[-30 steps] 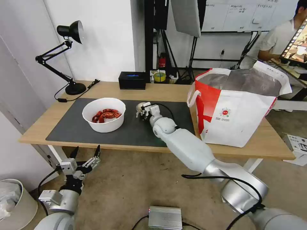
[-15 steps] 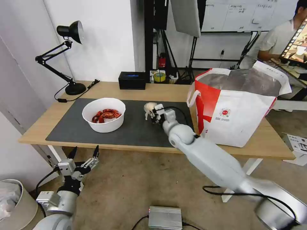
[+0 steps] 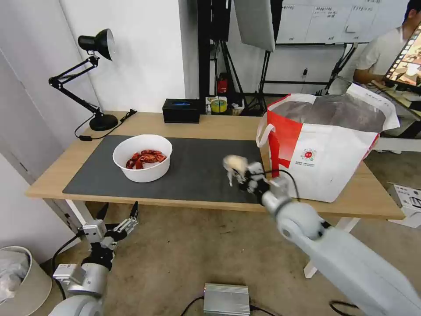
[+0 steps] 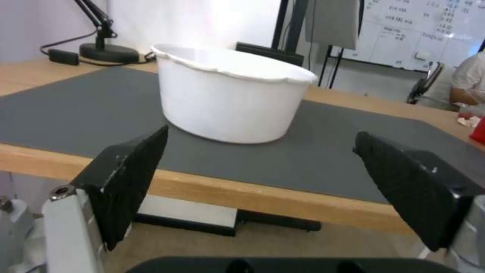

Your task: Pick up the trash from the table and place it into the takeout bag.

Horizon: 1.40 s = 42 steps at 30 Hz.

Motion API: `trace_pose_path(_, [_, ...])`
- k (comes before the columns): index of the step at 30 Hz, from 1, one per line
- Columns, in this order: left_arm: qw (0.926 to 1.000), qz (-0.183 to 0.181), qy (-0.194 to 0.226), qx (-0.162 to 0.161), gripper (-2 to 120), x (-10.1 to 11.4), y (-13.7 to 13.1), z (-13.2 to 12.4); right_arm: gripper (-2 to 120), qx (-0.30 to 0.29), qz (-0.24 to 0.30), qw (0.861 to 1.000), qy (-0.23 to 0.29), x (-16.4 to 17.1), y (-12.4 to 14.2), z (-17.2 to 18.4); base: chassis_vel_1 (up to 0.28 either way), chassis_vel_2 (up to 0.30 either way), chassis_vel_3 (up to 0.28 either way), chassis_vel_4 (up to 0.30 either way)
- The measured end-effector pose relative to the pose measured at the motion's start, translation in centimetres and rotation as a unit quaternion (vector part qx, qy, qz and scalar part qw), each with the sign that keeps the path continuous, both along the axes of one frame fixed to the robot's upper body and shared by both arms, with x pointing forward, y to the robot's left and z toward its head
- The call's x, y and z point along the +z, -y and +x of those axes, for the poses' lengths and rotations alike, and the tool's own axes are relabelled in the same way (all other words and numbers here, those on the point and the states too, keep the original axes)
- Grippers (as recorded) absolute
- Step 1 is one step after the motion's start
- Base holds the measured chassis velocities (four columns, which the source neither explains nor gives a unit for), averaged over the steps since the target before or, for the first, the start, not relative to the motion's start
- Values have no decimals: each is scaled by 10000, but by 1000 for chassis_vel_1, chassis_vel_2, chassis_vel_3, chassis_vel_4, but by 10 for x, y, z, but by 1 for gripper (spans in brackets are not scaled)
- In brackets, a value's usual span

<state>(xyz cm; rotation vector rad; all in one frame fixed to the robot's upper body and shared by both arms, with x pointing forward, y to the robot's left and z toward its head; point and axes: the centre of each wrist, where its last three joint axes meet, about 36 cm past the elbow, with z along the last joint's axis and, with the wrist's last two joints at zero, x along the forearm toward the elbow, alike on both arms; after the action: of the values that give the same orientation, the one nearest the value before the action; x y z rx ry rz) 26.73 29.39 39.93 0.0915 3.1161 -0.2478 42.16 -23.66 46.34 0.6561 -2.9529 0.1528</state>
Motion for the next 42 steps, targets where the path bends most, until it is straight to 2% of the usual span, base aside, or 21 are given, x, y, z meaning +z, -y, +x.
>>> trace_pose_path(1, [10000, 0, 0, 0, 100, 0, 0, 0, 7, 0, 0, 10000, 0, 0, 0, 0, 0, 0, 0, 0])
trace_pose_path(4, [10000, -2, -22, -39, 100, -1, 3, 0, 7, -78, 5, 9997, 249, -8, 12, -32, 0, 0, 0, 0])
trace_pose_path(12, [9999, 61, -50, -146, 100, -2, 2, 0, 7, -273, 158, 9975, 628, -24, 11, -87, 0, 0, 0, 0])
trace_pose_path(16, [9997, 75, -56, -226, 100, -3, 2, 0, 7, -387, 198, 9963, 738, -27, 13, -98, 0, 0, 0, 0])
trace_pose_path(25, [9994, 113, -55, -326, 100, -2, 3, 0, 6, -947, 371, 9880, 1160, -19, 40, -130, 0, 0, 0, 0])
trace_pose_path(29, [9994, 130, -47, -316, 100, -3, 3, 0, 6, -1129, 551, 9819, 1415, -7, 49, -136, 0, 0, 0, 0])
trace_pose_path(32, [9993, 180, -40, -313, 100, -5, 4, 0, 6, -1318, 1018, 9710, 1717, 10, 60, -132, 0, 0, 0, 0])
trace_pose_path(33, [9993, 180, -40, -313, 100, -5, 4, 0, 6, -1318, 1018, 9710, 1717, 10, 60, -132, 0, 0, 0, 0])
trace_pose_path(36, [9993, 167, -44, -338, 100, -7, 6, 0, 6, -1530, 1488, 9547, 2073, 37, 76, -116, 0, 0, 0, 0])
trace_pose_path(42, [9993, 158, -36, -349, 100, -8, 7, 3, 6, -1620, 1700, 9402, 2467, 70, 87, -88, 0, 0, 0, 0])
